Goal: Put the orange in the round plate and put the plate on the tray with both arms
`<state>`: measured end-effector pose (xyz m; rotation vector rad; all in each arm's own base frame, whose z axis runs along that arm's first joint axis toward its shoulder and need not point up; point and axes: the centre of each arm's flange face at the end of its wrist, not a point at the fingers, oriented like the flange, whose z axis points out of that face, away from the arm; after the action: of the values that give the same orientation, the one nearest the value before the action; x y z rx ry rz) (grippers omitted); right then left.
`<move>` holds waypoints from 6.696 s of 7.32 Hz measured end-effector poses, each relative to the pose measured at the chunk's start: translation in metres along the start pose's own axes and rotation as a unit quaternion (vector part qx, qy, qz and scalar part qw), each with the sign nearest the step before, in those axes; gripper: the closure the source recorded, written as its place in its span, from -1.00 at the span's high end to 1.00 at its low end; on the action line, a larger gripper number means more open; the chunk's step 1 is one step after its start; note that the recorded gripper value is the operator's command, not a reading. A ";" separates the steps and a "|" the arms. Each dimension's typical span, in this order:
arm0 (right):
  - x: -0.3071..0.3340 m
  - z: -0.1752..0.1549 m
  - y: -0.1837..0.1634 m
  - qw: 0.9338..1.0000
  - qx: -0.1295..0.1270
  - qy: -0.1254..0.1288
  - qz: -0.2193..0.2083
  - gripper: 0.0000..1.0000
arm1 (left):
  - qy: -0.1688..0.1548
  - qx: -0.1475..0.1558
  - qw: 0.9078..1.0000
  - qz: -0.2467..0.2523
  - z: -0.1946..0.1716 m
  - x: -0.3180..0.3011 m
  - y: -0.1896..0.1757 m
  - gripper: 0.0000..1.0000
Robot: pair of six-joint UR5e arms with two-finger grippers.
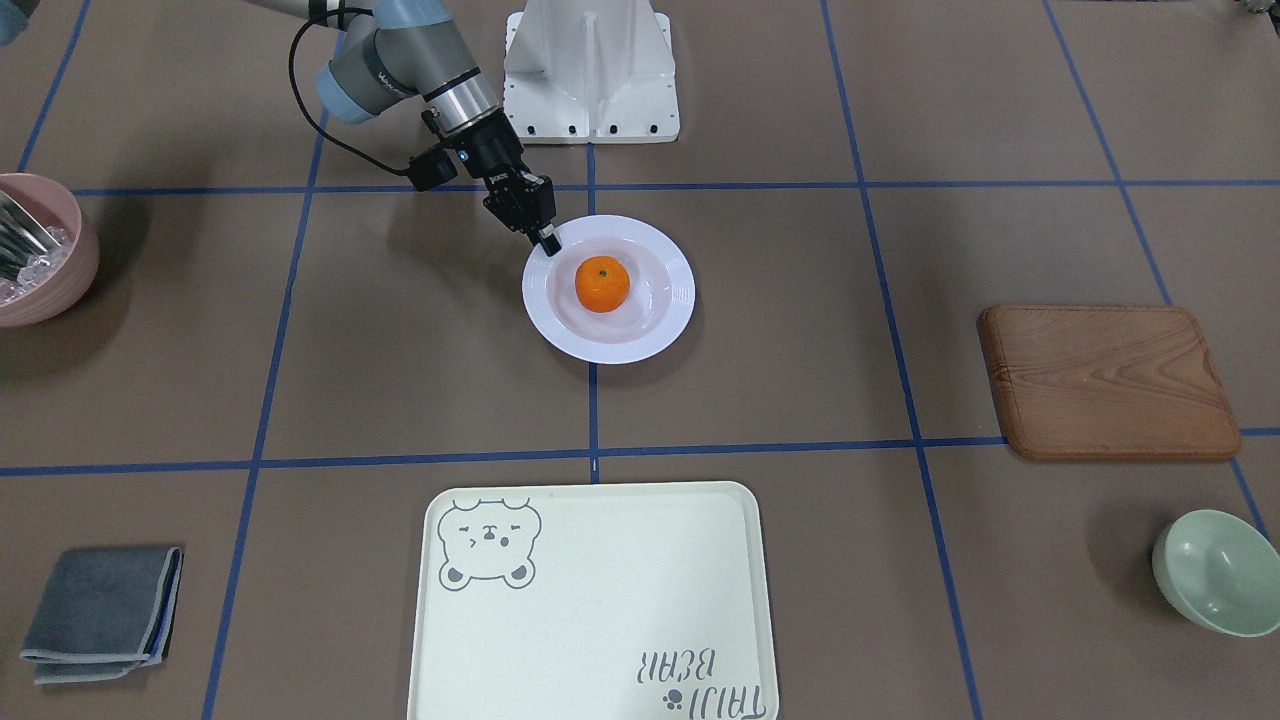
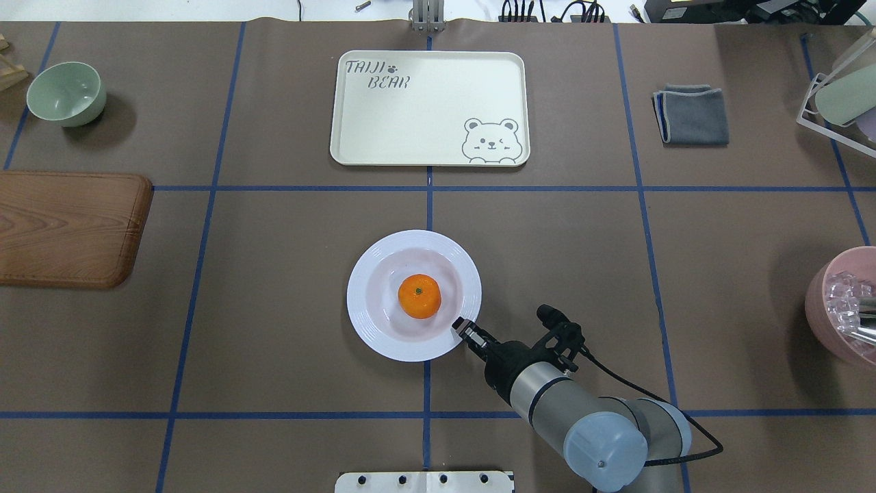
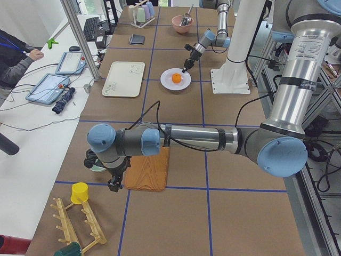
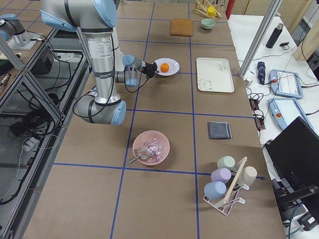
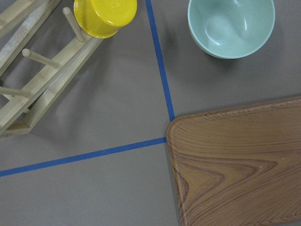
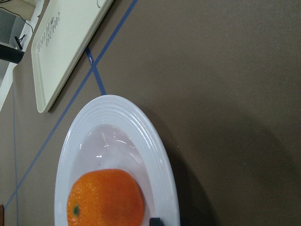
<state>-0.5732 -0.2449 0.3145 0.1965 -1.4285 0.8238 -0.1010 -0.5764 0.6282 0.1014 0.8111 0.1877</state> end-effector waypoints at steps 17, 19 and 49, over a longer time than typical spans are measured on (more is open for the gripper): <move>-0.160 0.112 -0.167 0.953 0.201 -0.094 0.204 -1.00 | -0.001 0.000 1.000 -0.007 0.004 0.002 0.024 0.96; -0.175 0.142 -0.189 0.949 0.222 -0.080 0.210 -1.00 | -0.002 0.003 1.000 -0.004 0.003 0.009 0.045 0.96; 0.178 -0.331 -0.652 0.816 -0.266 0.353 -0.373 1.00 | -0.002 0.000 1.000 -0.021 0.008 0.011 0.048 0.96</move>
<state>0.0704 -0.4504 0.6459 -0.0022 -0.7046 -0.1860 -0.0944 -0.5278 0.6334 0.0855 0.8078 0.1473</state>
